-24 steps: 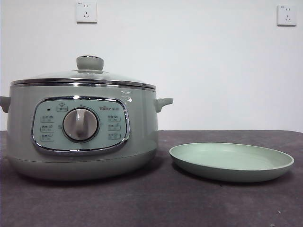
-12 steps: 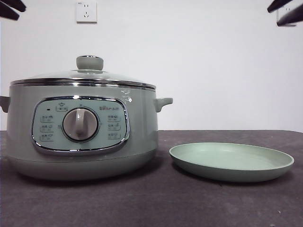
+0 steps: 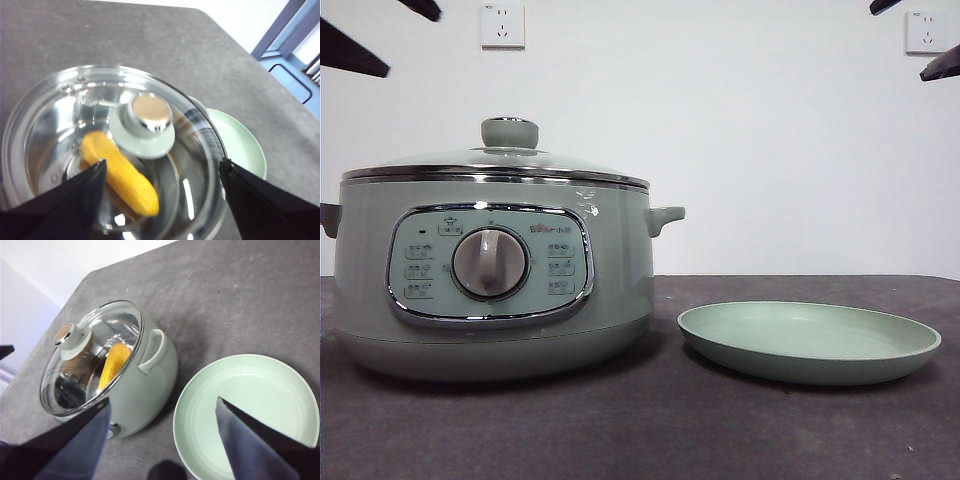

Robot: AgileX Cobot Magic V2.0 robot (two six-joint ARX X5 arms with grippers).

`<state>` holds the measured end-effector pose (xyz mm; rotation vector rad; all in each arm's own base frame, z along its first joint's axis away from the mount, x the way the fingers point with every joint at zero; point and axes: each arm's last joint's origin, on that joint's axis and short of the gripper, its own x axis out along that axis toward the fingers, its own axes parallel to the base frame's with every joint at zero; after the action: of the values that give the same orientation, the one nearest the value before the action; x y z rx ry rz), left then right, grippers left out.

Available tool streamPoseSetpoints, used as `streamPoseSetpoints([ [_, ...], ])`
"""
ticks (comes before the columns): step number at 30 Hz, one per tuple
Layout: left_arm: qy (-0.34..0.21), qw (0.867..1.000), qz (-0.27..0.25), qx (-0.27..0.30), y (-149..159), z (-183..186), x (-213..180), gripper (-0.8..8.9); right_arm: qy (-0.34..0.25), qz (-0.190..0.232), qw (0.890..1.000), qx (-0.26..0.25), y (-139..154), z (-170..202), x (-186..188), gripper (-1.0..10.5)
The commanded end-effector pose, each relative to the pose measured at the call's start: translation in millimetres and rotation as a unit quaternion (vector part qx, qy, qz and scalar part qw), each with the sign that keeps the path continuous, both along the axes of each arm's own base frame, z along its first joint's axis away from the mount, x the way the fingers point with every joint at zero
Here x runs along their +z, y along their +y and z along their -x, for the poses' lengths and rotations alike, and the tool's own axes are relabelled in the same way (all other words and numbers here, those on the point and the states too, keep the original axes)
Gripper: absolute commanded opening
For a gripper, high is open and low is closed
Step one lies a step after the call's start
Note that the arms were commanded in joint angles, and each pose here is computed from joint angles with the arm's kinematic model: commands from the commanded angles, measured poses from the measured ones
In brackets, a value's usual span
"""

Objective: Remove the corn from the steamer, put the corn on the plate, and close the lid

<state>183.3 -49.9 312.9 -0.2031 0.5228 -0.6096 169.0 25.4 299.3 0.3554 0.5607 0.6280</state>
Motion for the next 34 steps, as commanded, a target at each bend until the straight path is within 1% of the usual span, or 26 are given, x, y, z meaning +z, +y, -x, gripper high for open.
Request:
streamPoseSetpoints([
  [1,-0.018,0.999,-0.029,-0.003,-9,-12,7,3.79,-0.006,0.004,1.000,0.001,0,0,1,3.5],
  [7,-0.027,0.996,-0.080,-0.007,-33,-41,15,3.78,-0.006,0.004,1.000,0.001,0,0,1,3.5],
  [14,-0.014,0.992,-0.123,-0.021,-61,-71,1,3.77,-0.002,0.004,1.000,0.001,0,0,0,3.5],
  [19,0.003,0.989,-0.150,-0.018,-72,-79,-14,3.77,0.005,0.005,1.000,0.001,0,1,-1,3.5],
  [22,0.001,0.986,-0.165,-0.025,-76,-80,-18,3.73,0.005,0.005,1.000,0.001,0,1,-1,3.5],
  [26,0.003,0.984,-0.177,-0.016,-78,-79,-19,3.71,0.006,0.005,1.000,0.001,0,1,-1,3.5],
  [27,0.005,0.984,-0.178,-0.016,-78,-79,-19,3.64,0.006,0.005,1.000,0.001,0,1,-1,3.5],
  [29,0.010,0.983,-0.180,-0.017,-78,-78,-21,2.77,0.006,0.004,1.000,0.001,0,1,-1,3.5],
  [31,0.015,0.983,-0.182,-0.019,-78,-79,-22,2.13,0.006,0.004,1.000,0.001,0,1,-1,3.5],
  [34,0.022,0.982,-0.185,-0.020,-79,-80,-25,2.09,0.006,0.004,1.000,0.001,0,1,-1,3.5],
])
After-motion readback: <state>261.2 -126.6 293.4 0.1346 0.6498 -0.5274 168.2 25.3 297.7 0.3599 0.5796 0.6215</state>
